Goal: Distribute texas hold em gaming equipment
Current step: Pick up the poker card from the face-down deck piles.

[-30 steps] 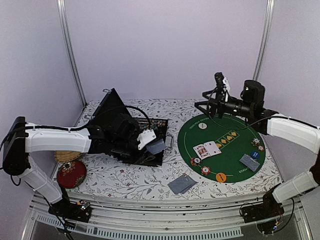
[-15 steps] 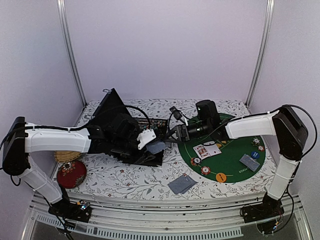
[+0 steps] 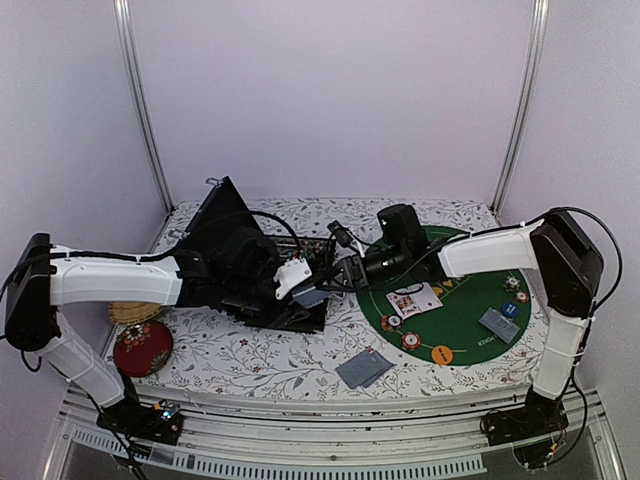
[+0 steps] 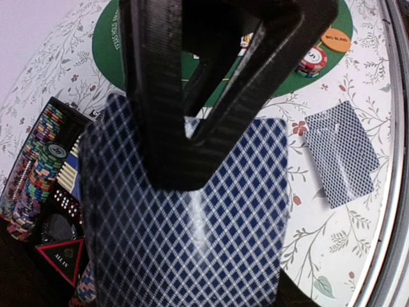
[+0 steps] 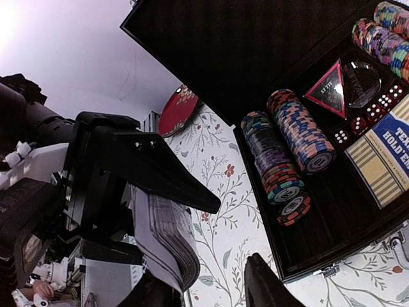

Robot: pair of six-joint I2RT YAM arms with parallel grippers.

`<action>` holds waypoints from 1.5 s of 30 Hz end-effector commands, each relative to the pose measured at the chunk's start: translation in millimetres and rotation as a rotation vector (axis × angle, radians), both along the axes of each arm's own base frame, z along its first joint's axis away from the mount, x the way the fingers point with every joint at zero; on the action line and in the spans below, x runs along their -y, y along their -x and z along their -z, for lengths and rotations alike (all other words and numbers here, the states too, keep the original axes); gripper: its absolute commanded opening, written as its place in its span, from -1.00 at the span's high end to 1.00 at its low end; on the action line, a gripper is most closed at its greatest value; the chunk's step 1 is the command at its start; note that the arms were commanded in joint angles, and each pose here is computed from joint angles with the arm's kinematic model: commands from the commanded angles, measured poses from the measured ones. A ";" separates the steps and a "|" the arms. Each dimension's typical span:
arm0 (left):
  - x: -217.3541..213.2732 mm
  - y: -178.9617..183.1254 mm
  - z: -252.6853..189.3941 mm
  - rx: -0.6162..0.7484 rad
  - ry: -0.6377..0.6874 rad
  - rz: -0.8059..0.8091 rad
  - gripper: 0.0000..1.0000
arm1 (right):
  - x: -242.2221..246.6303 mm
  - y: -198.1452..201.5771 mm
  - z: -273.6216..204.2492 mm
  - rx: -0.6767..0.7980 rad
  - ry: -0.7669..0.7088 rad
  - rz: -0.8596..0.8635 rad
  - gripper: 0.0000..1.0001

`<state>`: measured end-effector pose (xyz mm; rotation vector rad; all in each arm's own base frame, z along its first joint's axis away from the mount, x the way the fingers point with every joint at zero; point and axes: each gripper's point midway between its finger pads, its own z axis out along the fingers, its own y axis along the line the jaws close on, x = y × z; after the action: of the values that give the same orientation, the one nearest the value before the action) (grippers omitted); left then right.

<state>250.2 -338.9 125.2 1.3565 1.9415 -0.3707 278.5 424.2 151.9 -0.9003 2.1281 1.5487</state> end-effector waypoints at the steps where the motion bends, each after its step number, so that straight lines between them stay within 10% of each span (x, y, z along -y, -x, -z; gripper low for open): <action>1: 4.6 -7.4 -13.0 0.030 0.041 -0.003 -0.03 | 9.5 -4.6 -4.6 0.063 0.073 0.041 0.30; 20: 5.3 -7.8 -10.6 0.033 0.032 0.008 -0.03 | 22.1 -5.2 -41.9 0.177 0.148 0.025 0.94; 34: 4.9 -8.7 -11.6 0.040 0.035 0.010 -0.03 | 83.5 -25.7 -114.5 0.351 0.149 0.115 0.96; 45: -1.1 -5.7 -9.9 0.035 0.040 -0.001 -0.02 | 254.2 -126.3 -45.4 1.131 0.952 0.403 0.96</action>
<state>253.2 -339.2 127.2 1.3596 1.9231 -0.3621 376.2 230.0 243.3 -0.8879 1.9505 0.3633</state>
